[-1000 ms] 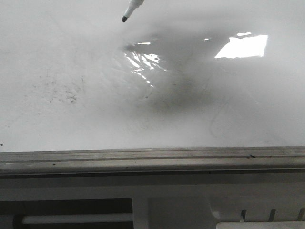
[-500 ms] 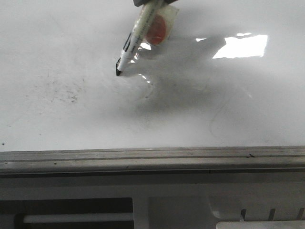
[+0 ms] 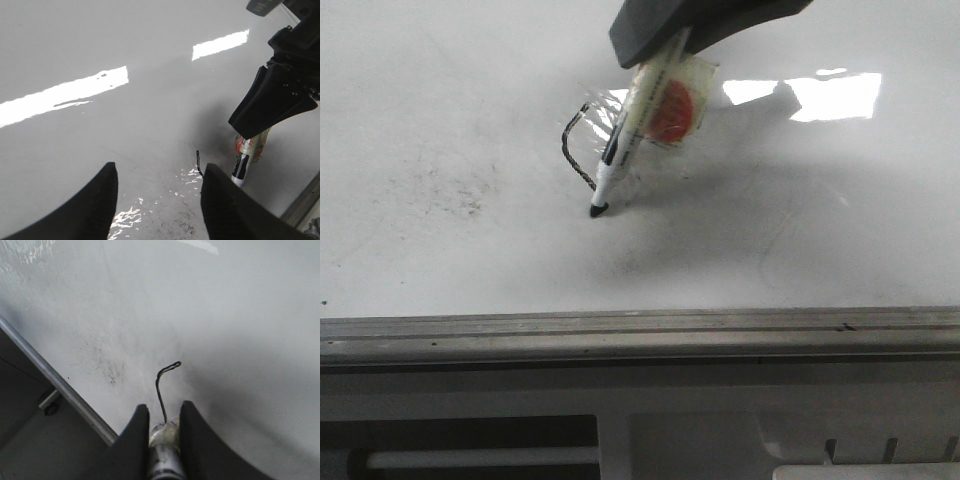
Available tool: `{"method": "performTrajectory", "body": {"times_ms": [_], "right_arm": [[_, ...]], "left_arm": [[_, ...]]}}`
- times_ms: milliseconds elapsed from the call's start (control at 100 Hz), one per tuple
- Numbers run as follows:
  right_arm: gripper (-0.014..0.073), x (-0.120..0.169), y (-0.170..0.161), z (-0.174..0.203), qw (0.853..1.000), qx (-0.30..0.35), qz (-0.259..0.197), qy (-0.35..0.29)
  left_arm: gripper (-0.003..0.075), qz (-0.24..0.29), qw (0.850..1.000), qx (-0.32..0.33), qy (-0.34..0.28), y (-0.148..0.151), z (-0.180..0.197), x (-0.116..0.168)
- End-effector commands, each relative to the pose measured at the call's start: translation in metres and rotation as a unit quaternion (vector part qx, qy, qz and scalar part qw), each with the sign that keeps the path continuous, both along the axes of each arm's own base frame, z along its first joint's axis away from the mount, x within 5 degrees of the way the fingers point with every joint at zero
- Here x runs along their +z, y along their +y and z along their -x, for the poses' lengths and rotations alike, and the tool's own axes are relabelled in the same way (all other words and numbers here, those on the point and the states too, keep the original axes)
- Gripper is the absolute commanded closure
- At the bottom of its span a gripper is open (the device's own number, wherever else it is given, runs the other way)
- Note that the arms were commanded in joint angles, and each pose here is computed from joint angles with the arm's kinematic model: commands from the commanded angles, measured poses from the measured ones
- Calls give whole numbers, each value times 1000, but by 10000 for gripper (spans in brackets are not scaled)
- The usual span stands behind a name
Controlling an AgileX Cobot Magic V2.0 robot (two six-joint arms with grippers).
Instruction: Write number 8 on whiteboard
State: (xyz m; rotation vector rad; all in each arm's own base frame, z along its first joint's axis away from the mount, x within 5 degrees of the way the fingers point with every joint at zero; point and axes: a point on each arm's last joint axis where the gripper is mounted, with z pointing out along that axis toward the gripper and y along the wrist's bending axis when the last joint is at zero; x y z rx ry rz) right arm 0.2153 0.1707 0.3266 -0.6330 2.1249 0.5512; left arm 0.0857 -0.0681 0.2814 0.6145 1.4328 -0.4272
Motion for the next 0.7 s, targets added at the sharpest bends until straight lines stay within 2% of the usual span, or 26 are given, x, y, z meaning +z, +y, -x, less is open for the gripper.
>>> {"method": "performTrajectory", "body": {"times_ms": [0,450,690], "right_arm": [[653,18,2,-7,997,-7,-24,-71],[653,41,-20,-8,989,-47,-53,-126],[653,45,-19,-8,986,-50,-65,-146]], "left_arm": [[366,40,998,-5,-38,-1,0,17],[366,40,998,-5,-38,-1,0,17],[366,40,998,-5,-38,-1,0,17]]}}
